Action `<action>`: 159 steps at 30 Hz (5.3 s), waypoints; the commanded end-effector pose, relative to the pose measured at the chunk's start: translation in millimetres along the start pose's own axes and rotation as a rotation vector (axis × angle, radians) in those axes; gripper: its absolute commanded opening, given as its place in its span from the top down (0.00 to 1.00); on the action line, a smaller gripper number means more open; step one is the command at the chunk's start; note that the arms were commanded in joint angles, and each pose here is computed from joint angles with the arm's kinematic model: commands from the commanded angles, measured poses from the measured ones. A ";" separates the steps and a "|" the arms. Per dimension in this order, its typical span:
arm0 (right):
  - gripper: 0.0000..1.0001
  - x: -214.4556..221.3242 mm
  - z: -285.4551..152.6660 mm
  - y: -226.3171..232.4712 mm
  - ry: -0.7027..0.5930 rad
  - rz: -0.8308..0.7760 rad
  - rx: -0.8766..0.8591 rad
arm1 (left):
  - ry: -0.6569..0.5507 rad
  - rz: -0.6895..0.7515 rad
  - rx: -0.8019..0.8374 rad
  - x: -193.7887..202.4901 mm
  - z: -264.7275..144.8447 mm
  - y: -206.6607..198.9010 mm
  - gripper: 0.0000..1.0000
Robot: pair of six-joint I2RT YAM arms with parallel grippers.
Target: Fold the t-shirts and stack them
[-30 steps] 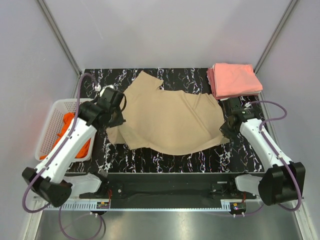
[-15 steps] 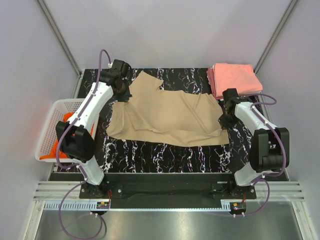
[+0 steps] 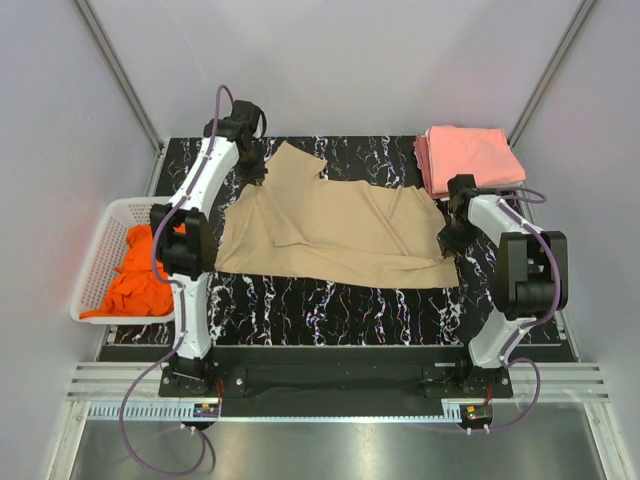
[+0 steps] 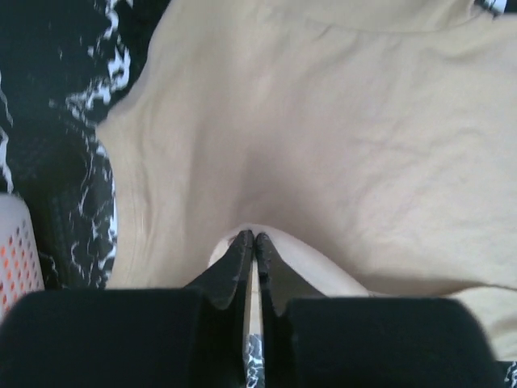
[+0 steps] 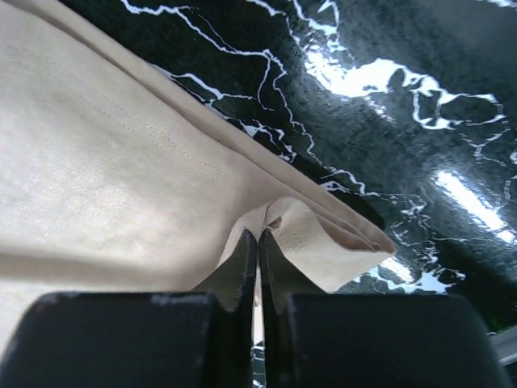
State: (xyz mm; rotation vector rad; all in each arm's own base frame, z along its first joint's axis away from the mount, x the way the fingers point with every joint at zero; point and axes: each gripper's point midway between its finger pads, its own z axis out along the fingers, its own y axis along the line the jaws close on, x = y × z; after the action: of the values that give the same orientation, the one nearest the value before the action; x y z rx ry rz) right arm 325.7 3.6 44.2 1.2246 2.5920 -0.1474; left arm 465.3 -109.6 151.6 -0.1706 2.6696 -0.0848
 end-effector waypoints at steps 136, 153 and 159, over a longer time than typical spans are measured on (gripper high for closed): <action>1.00 -82.5 -102.6 -3.8 -0.050 0.096 -0.443 | -0.426 -0.481 -0.007 55.7 -105.2 42.0 1.00; 1.00 15.5 -57.7 -85.0 -0.005 0.195 -0.258 | -0.217 -0.618 0.034 248.2 -73.5 84.7 1.00; 1.00 31.4 -46.4 -101.9 -0.015 0.226 -0.215 | -0.190 -0.628 0.044 257.1 -72.5 83.4 1.00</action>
State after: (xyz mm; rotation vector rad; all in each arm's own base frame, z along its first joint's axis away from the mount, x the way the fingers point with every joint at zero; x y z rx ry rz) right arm 218.2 -16.2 74.6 1.3867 2.4453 0.2293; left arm 186.4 -52.5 81.5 -0.9362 2.3776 -0.2307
